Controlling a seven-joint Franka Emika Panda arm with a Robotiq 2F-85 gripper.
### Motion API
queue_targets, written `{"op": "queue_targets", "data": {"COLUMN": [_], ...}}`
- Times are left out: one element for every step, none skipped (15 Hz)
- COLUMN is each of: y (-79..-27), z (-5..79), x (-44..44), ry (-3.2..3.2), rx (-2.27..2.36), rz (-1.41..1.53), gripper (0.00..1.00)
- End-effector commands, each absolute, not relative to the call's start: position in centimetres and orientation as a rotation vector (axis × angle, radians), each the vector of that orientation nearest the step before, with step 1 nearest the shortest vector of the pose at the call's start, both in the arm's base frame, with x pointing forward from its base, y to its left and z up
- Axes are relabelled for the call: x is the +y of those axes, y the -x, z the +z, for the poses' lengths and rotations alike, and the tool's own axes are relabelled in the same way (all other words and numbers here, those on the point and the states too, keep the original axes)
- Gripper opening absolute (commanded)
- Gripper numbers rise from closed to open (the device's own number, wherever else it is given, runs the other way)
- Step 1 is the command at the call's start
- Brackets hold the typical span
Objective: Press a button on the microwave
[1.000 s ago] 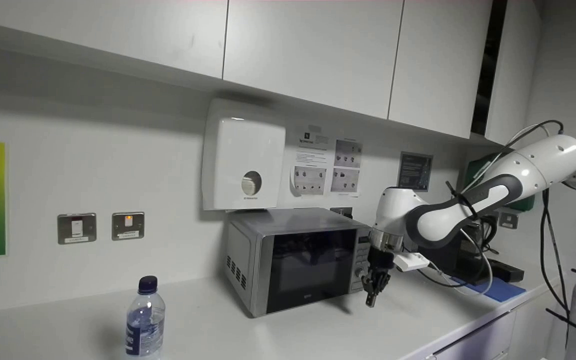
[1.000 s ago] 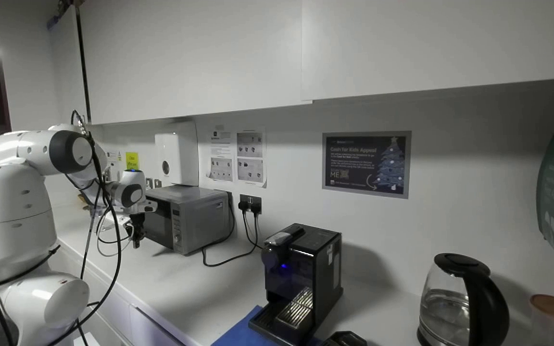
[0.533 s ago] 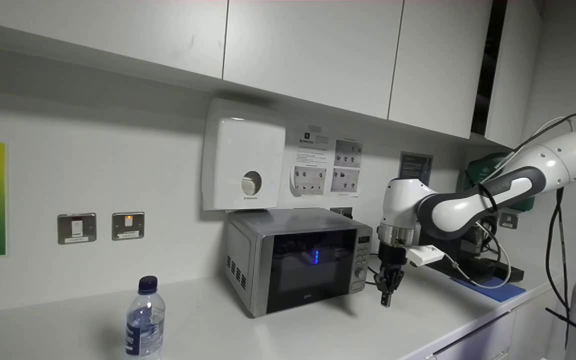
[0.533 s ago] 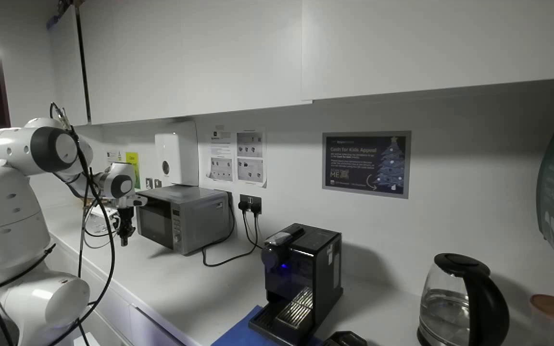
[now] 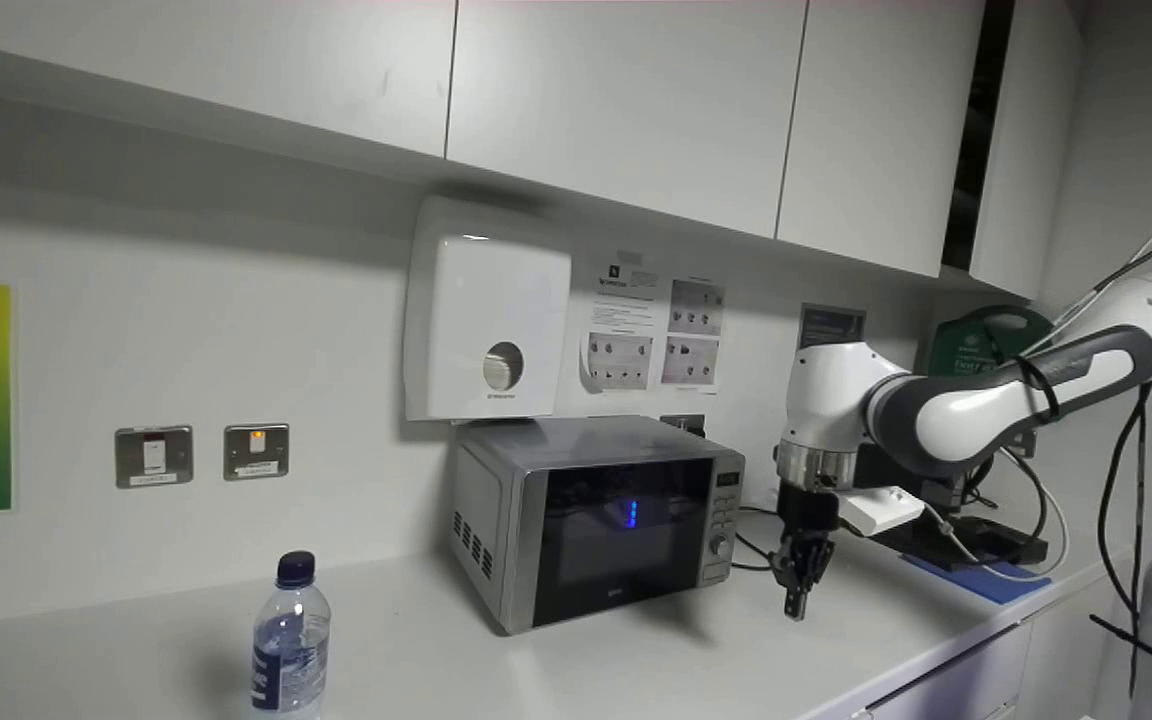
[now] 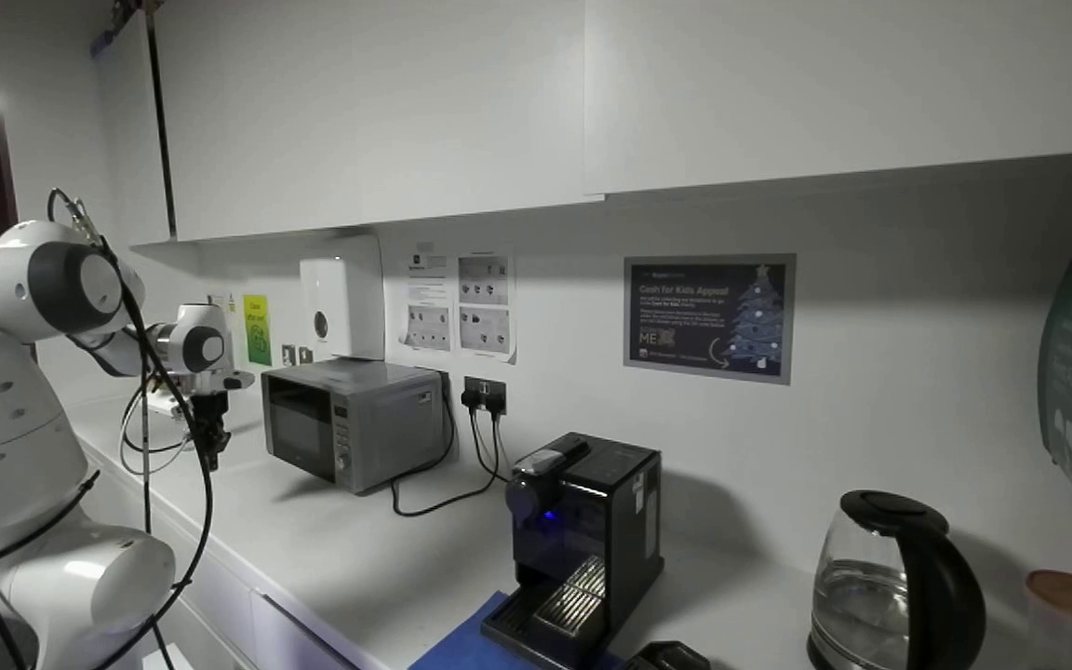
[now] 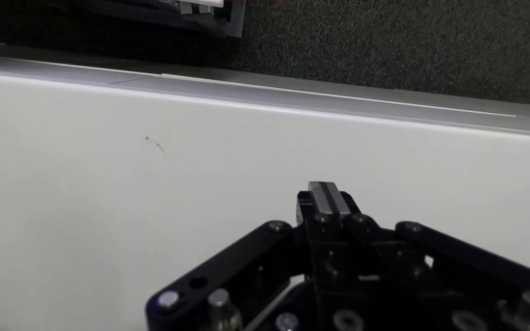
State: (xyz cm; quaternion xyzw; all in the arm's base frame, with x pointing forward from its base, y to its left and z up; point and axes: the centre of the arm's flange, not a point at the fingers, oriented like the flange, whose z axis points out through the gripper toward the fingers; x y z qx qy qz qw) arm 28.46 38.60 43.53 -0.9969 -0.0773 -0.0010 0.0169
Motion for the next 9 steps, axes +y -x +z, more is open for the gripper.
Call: {"op": "queue_targets", "data": {"y": [-26.34,-26.02,-25.77,-25.59,-25.57,-25.69,-25.78,-25.87,-25.93], "z": [45.57,45.71,45.86,45.99,45.97,45.95,46.0,46.03,46.01], "x": [39.12,39.23,39.31,39.36,39.26,39.2,39.14,39.08,39.0], "ry": [3.123,3.124,3.125,3.124,3.123,3.117,3.115,3.109,3.105], "rx": [-0.201,-0.195,-0.19,-0.187,-0.179,-0.167,-0.157,-0.148,-0.144], "rz": [-0.037,-0.044,-0.05,-0.055,-0.062,-0.07,-0.073,-0.078,-0.077], "gripper": [0.0,0.0,0.0,0.0,0.0,0.26,0.27,0.32,0.39]}}
